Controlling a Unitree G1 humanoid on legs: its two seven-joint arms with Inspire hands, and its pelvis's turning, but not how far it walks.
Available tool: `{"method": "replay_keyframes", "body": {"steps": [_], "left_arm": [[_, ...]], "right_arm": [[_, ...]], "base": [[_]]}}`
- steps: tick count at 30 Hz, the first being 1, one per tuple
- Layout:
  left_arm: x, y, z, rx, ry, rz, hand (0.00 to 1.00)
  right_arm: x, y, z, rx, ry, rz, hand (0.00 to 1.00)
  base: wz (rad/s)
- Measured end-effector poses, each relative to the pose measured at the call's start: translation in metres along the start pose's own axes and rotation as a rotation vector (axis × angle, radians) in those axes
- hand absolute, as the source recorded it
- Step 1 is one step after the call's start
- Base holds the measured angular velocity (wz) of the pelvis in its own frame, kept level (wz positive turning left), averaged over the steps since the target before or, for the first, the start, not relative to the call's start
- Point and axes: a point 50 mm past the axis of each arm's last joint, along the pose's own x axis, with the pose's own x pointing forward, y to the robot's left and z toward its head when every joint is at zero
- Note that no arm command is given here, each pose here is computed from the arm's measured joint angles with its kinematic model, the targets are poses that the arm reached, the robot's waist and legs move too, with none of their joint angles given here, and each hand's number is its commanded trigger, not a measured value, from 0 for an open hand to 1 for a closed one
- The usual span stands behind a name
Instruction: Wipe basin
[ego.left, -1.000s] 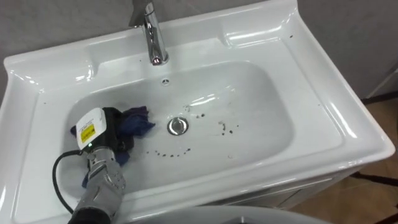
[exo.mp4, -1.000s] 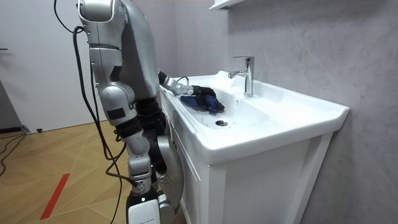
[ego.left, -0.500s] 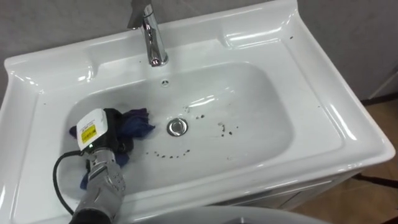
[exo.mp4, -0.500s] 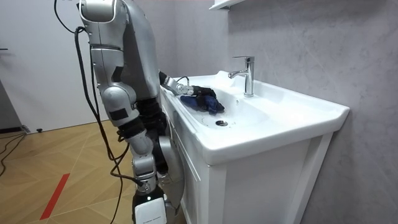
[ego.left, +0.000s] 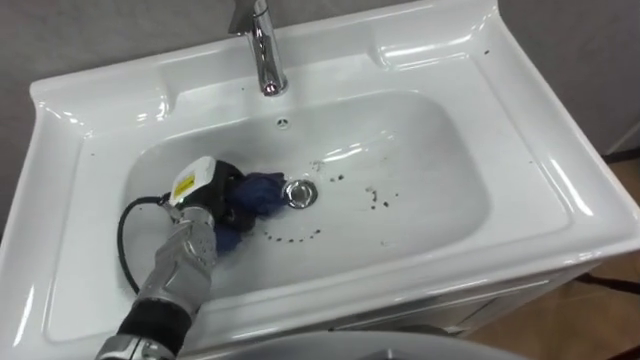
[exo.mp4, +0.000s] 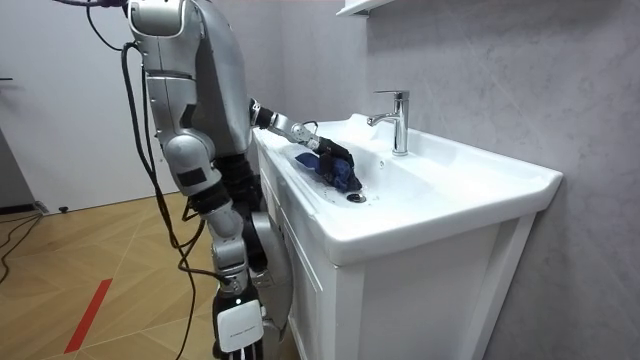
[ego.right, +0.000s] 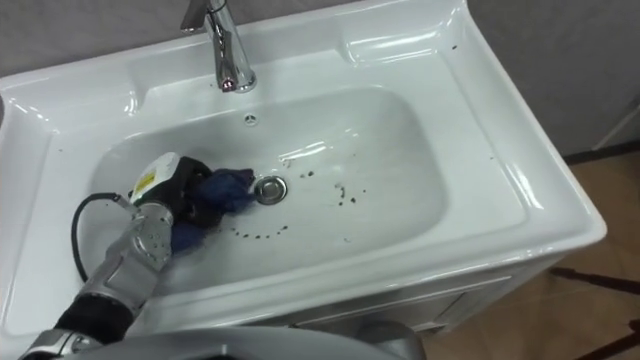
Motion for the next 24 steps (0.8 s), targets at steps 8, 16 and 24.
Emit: {"method": "replay_keyframes", "body": {"steps": [8, 16, 24], "left_arm": [[0.0, 0.002, 0.012, -0.009, -0.035, -0.084, 1.0], [-0.004, -0.004, 0.03, -0.028, -0.085, -0.098, 1.0], [-0.004, -0.008, 0.052, 0.014, -0.151, -0.133, 1.0]], "right_arm": [[0.0, 0.004, 0.001, -0.001, -0.002, 0.025, 0.0], [-0.001, 0.006, 0.011, -0.032, -0.021, 0.031, 0.0], [-0.002, 0.005, 0.019, -0.025, -0.04, 0.012, 0.0]], "base": [[0.01], [0.07], [0.01]]}}
